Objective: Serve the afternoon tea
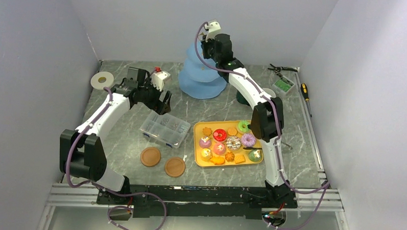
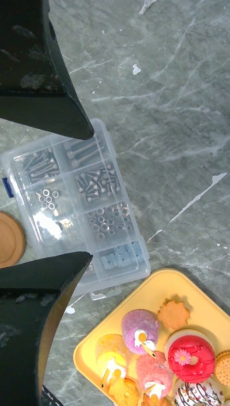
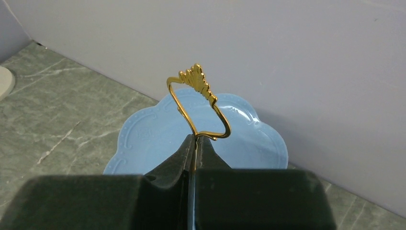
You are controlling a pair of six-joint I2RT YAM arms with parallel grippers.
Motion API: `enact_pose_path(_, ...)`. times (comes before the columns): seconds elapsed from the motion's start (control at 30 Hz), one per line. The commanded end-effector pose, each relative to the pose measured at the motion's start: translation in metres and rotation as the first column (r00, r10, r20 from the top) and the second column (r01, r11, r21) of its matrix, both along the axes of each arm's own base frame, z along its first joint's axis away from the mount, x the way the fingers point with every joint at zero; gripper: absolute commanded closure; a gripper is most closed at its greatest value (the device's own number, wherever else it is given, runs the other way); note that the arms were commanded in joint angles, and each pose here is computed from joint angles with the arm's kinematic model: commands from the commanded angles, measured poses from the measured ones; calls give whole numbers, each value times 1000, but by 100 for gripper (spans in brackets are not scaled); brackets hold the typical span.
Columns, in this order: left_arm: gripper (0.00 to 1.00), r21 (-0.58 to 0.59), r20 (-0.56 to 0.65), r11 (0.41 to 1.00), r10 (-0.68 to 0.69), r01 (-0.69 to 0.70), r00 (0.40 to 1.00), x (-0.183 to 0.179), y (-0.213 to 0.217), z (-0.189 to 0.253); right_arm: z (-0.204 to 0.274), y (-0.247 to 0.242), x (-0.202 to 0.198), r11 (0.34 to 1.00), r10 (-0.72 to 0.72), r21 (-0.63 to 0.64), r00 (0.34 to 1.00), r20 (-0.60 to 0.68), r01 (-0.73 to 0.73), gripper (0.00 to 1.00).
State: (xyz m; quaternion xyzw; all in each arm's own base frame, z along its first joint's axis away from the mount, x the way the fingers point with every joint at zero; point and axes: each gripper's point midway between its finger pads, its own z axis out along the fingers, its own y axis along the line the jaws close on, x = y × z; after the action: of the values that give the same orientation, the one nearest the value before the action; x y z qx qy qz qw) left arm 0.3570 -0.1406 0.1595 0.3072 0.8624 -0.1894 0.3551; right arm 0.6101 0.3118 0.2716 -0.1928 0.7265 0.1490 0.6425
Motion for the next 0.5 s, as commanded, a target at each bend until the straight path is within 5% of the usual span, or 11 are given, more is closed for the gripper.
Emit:
enact_pose_path(0.0,6,-30,40,999,12,-11,999,3,-4,18,47,5,-25,998,9,57,996,86,-14,100)
enact_pose_path(0.47,6,-23,43,1000,16,-15,999,-15,0,28,42,-7,-93,994,-31,108,997,69,23,100)
